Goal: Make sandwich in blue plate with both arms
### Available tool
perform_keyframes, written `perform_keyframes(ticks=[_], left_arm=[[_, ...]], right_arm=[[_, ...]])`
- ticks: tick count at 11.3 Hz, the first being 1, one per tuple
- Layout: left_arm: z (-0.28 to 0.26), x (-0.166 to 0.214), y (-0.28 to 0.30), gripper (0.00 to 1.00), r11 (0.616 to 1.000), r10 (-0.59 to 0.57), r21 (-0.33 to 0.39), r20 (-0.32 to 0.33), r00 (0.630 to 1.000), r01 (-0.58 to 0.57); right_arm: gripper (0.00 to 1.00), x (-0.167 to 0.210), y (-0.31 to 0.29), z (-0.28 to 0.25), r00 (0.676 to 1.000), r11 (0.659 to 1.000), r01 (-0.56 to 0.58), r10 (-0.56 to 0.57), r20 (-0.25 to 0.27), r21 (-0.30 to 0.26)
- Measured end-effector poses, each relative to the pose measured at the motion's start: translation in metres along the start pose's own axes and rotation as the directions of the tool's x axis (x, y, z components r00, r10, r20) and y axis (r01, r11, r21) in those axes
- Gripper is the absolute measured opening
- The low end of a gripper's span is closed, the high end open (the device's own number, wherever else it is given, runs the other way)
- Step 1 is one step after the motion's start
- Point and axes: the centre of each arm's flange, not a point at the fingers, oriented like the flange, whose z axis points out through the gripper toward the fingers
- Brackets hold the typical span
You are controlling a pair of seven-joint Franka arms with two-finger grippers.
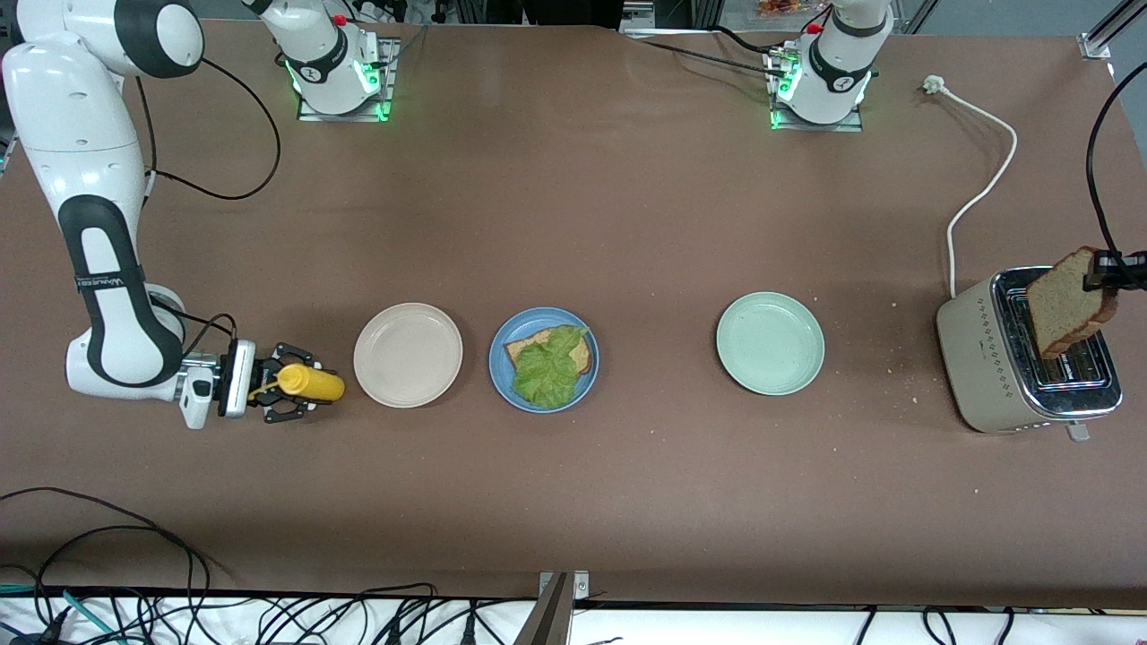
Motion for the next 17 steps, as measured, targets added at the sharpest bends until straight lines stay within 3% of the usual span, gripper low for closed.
perform_keyframes(ticks=[3, 4, 5, 7, 9, 12, 17], left_arm=[[-0.014, -0.006, 0.042, 0.10, 0.994, -0.084, -0.071, 0.018, 0.996, 0.085], [-0.016, -0.003, 0.061, 0.10, 0.992, -0.104, -0.075, 0.023, 0.994, 0.106], [-0.018, 0.001, 0.084, 0.10, 0.989, -0.127, -0.076, 0.025, 0.992, 0.128], [-0.022, 0.004, 0.122, 0.10, 0.983, -0.167, -0.078, 0.029, 0.986, 0.169], [-0.024, 0.004, 0.148, 0.10, 0.981, -0.178, -0.078, 0.031, 0.984, 0.180], [-0.026, 0.004, 0.169, 0.10, 0.979, -0.184, -0.080, 0.033, 0.982, 0.187], [-0.014, 0.011, 0.166, 0.10, 0.978, -0.186, -0.088, 0.057, 0.981, 0.191]], right_arm=[[0.42, 0.009, 0.006, -0.004, 1.000, 1.000, 0.020, -0.020, 0.013, -0.009], [0.41, 0.021, 0.009, -0.007, 0.998, 1.000, 0.009, -0.009, 0.055, 0.003], [0.41, 0.042, 0.012, -0.013, 0.991, 1.000, -0.023, 0.020, 0.133, 0.018], [0.40, 0.085, 0.012, -0.023, 0.960, 0.996, -0.090, 0.081, 0.268, 0.021], [0.33, 0.117, 0.009, -0.024, 0.921, 0.989, -0.147, 0.137, 0.364, 0.000], [0.32, 0.157, 0.004, -0.013, 0.824, 0.970, -0.234, 0.235, 0.515, -0.069], [0.32, 0.246, -0.022, 0.060, 0.599, 0.934, -0.261, 0.356, 0.717, -0.245]])
